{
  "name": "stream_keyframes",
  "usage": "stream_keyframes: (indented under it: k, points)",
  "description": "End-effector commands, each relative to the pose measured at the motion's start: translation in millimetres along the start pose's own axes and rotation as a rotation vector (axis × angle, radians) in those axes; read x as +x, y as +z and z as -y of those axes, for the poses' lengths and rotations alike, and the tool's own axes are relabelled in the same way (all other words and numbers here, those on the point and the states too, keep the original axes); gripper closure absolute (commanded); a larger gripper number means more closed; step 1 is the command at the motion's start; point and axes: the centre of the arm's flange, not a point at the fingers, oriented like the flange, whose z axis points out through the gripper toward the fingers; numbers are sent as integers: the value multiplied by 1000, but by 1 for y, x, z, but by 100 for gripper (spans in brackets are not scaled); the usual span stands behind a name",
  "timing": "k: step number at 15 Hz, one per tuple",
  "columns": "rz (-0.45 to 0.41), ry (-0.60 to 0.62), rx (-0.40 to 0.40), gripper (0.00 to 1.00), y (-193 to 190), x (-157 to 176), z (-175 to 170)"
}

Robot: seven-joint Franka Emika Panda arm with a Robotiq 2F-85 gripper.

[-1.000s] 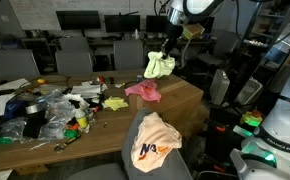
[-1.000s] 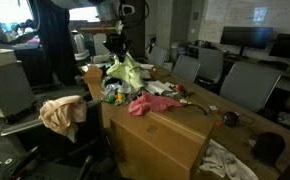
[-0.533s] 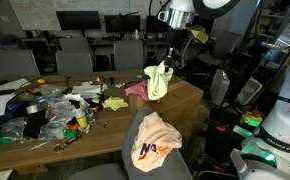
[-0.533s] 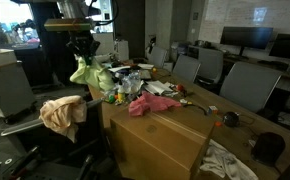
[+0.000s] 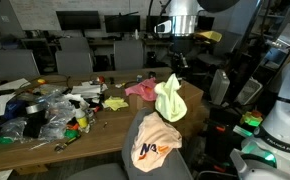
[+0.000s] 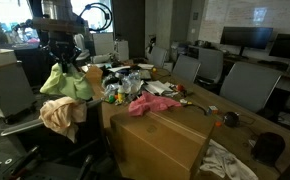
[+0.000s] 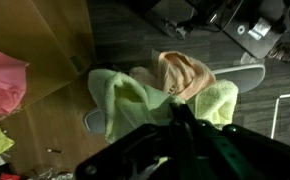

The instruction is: Pick the clothes on the box and put them on the back rest of the chair

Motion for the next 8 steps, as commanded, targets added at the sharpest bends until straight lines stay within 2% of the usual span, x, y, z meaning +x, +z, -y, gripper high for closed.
stream_keyframes:
  k: [1, 8]
  points:
    - [61, -116, 54, 99, -7, -7, 13]
    - [164, -201, 49, 99, 12, 0, 40]
